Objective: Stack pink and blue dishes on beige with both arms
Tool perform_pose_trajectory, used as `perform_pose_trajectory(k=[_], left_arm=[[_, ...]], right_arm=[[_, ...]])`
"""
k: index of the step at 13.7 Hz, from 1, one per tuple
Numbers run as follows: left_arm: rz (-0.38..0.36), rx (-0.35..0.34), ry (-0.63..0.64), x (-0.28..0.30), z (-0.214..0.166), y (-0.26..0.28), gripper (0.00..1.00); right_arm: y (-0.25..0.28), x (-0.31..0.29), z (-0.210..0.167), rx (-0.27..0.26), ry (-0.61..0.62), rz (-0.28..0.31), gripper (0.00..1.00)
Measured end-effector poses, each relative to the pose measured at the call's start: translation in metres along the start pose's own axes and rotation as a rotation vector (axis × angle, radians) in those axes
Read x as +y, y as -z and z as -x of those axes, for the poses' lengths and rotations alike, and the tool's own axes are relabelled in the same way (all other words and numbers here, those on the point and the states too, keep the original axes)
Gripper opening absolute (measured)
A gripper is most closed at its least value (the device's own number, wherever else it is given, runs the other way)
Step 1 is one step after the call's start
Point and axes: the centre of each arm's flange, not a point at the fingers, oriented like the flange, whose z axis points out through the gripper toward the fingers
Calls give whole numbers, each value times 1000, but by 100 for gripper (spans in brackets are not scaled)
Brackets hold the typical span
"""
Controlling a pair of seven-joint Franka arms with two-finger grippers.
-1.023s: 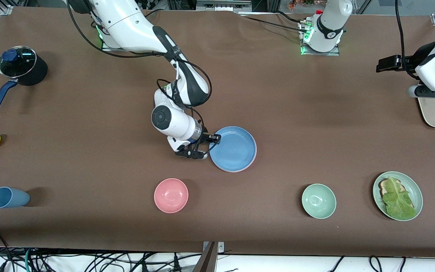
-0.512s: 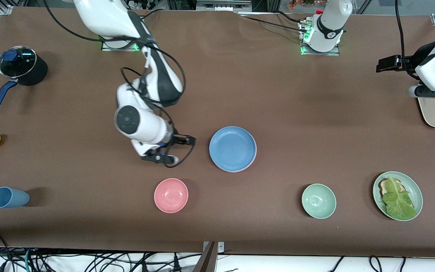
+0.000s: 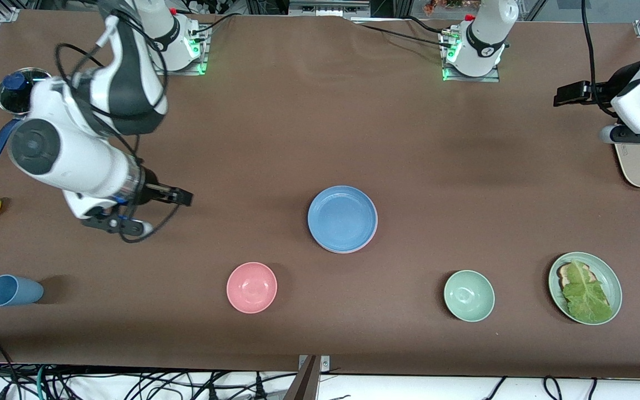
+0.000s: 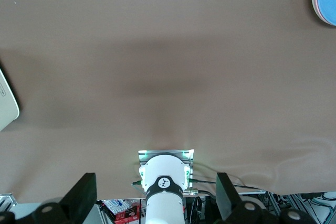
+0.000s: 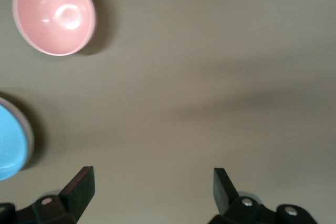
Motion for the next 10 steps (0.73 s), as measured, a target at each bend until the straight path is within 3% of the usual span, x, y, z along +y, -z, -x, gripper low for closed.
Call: perform_pose_trajectory(k=[5,7,10], left_arm=[[1,0,2,-1,0,0,100],[1,0,2,-1,0,0,100],[1,0,3,-2,0,0,100]], right_arm=[[71,78,17,10,69,14,100],[86,111,24,-9,83,0,100],[86,142,39,-12,90,31,100]])
